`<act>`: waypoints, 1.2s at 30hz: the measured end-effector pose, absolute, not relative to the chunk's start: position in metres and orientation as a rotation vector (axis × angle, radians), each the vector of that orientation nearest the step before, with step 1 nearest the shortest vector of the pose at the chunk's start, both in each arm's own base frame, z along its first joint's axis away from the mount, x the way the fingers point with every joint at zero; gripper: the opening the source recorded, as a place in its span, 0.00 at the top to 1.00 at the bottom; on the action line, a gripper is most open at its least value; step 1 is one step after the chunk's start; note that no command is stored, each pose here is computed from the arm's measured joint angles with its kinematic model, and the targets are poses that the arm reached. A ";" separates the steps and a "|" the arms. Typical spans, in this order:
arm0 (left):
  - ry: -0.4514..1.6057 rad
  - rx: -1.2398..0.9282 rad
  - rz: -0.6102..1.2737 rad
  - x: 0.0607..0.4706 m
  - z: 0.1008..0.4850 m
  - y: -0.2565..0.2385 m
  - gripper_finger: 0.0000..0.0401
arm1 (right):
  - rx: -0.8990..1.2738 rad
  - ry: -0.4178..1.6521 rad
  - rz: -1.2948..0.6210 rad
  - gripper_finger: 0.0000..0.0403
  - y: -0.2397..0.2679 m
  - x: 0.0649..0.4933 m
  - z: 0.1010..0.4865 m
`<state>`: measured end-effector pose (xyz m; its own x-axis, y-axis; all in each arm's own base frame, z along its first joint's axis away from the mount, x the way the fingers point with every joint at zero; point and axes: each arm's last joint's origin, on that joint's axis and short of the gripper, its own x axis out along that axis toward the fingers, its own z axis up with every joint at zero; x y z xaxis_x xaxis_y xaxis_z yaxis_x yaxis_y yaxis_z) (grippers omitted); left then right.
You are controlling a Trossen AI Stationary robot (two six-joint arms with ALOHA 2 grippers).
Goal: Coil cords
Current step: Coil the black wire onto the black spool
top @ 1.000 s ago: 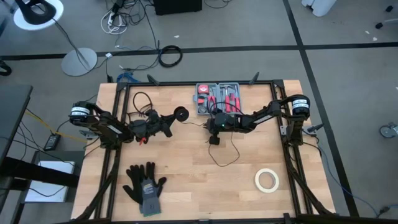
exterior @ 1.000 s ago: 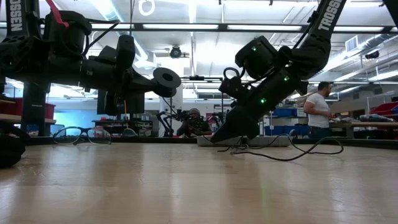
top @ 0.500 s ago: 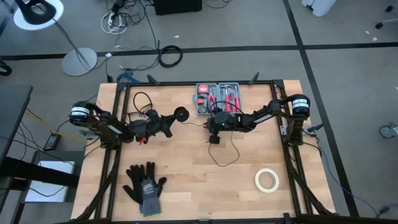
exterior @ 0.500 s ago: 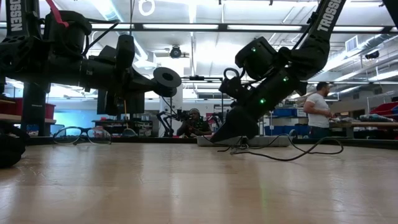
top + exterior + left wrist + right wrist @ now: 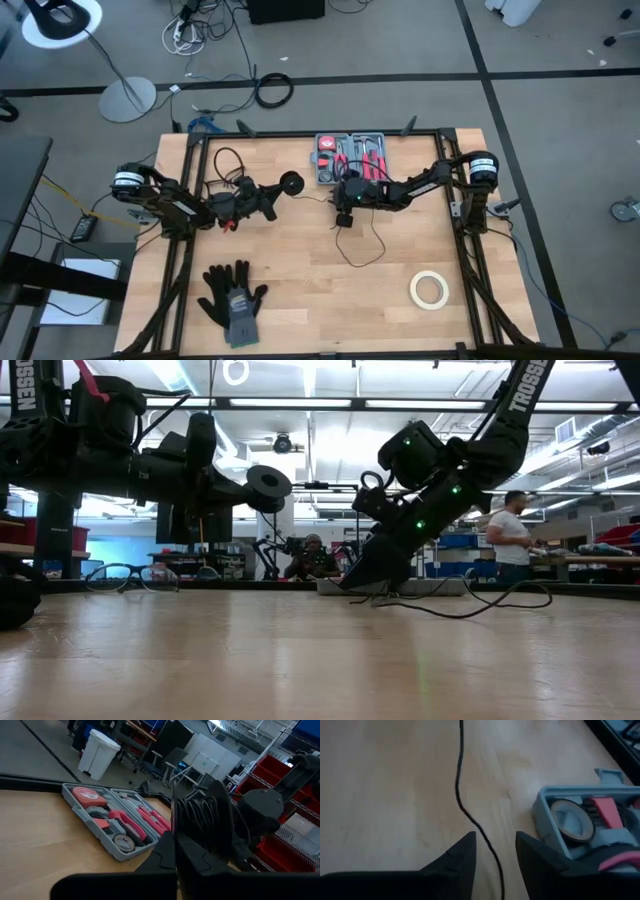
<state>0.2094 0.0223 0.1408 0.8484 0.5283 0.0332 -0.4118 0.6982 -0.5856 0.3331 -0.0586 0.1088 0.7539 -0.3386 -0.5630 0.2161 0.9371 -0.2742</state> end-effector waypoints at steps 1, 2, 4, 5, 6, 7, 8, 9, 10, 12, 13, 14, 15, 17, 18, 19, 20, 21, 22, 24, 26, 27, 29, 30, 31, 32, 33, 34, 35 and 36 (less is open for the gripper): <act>-0.212 -0.602 0.526 0.209 0.141 0.022 1.00 | -0.195 0.655 -0.302 0.67 -0.059 0.333 0.108; -0.222 -0.605 0.517 0.209 0.142 0.022 1.00 | -0.193 0.665 -0.302 0.68 -0.060 0.332 0.108; -0.234 -0.609 0.500 0.210 0.144 0.022 1.00 | -0.187 0.688 -0.301 0.71 -0.060 0.331 0.106; -0.241 -0.611 0.491 0.210 0.145 0.022 1.00 | -0.186 0.696 -0.297 0.72 -0.060 0.330 0.105; -0.251 -0.614 0.483 0.210 0.146 0.022 1.00 | -0.185 0.700 -0.293 0.73 -0.060 0.330 0.105; -0.261 -0.616 0.475 0.210 0.147 0.021 1.00 | -0.185 0.700 -0.292 0.74 -0.060 0.330 0.105; -0.265 -0.617 0.473 0.210 0.148 0.021 1.00 | -0.185 0.700 -0.292 0.74 -0.060 0.330 0.105; -0.264 -0.617 0.473 0.210 0.148 0.021 1.00 | -0.185 0.700 -0.292 0.75 -0.060 0.330 0.105; -0.262 -0.616 0.474 0.210 0.147 0.021 1.00 | -0.185 0.700 -0.292 0.76 -0.060 0.330 0.105; -0.263 -0.616 0.474 0.210 0.147 0.021 1.00 | -0.184 0.700 -0.293 0.78 -0.060 0.330 0.105; -0.262 -0.616 0.474 0.210 0.147 0.021 1.00 | -0.184 0.701 -0.292 0.80 -0.060 0.330 0.105; -0.262 -0.616 0.474 0.210 0.147 0.021 1.00 | -0.184 0.703 -0.292 0.82 -0.060 0.330 0.104; -0.262 -0.616 0.474 0.210 0.147 0.021 1.00 | -0.183 0.705 -0.292 0.85 -0.060 0.330 0.104; -0.262 -0.616 0.474 0.210 0.147 0.021 1.00 | -0.146 0.705 -0.306 0.93 -0.060 0.329 0.104; -0.260 -0.616 0.474 0.210 0.147 0.021 1.00 | -0.109 0.701 -0.319 0.96 -0.060 0.329 0.104; -0.255 -0.615 0.476 0.210 0.147 0.021 1.00 | -0.072 0.702 -0.333 0.98 -0.060 0.329 0.103; -0.248 -0.613 0.478 0.210 0.146 0.021 1.00 | -0.031 0.710 -0.348 0.98 -0.060 0.328 0.103; -0.239 -0.605 0.482 0.210 0.145 0.021 1.00 | 0.021 0.717 -0.368 0.98 -0.059 0.326 0.103; -0.228 -0.588 0.485 0.210 0.145 0.022 1.00 | 0.078 0.722 -0.391 0.98 -0.059 0.325 0.105; -0.204 -0.565 0.484 0.210 0.143 0.021 1.00 | 0.167 0.753 -0.428 0.99 -0.058 0.319 0.109; -0.173 -0.550 0.485 0.211 0.140 0.021 1.00 | 0.217 0.789 -0.450 0.99 -0.054 0.313 0.116; -0.155 -0.545 0.487 0.211 0.139 0.021 1.00 | 0.228 0.805 -0.454 0.99 -0.052 0.309 0.121; -0.122 -0.536 0.496 0.211 0.136 0.021 1.00 | 0.240 0.788 -0.451 0.99 -0.048 0.305 0.136; -0.104 -0.530 0.504 0.211 0.134 0.021 1.00 | 0.248 0.774 -0.448 0.99 -0.047 0.302 0.144; -0.086 -0.525 0.515 0.210 0.132 0.021 1.00 | 0.259 0.756 -0.447 0.99 -0.045 0.300 0.152; -0.071 -0.521 0.523 0.210 0.130 0.021 1.00 | 0.266 0.732 -0.444 1.00 -0.044 0.298 0.160; -0.061 -0.519 0.528 0.210 0.129 0.021 1.00 | 0.267 0.711 -0.439 1.00 -0.042 0.296 0.168; -0.055 -0.517 0.531 0.210 0.129 0.021 1.00 | 0.269 0.680 -0.433 1.00 -0.041 0.294 0.176; -0.050 -0.516 0.532 0.210 0.128 0.021 1.00 | 0.271 0.650 -0.429 1.00 -0.041 0.292 0.184; -0.045 -0.514 0.534 0.210 0.128 0.021 1.00 | 0.273 0.622 -0.426 1.00 -0.040 0.290 0.191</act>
<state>0.2101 0.0215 0.1279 0.8628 0.4973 -0.0904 -0.4753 0.7374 -0.4798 0.2898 -0.0405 0.1914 0.7307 -0.3008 -0.6128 0.4621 0.8787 0.1196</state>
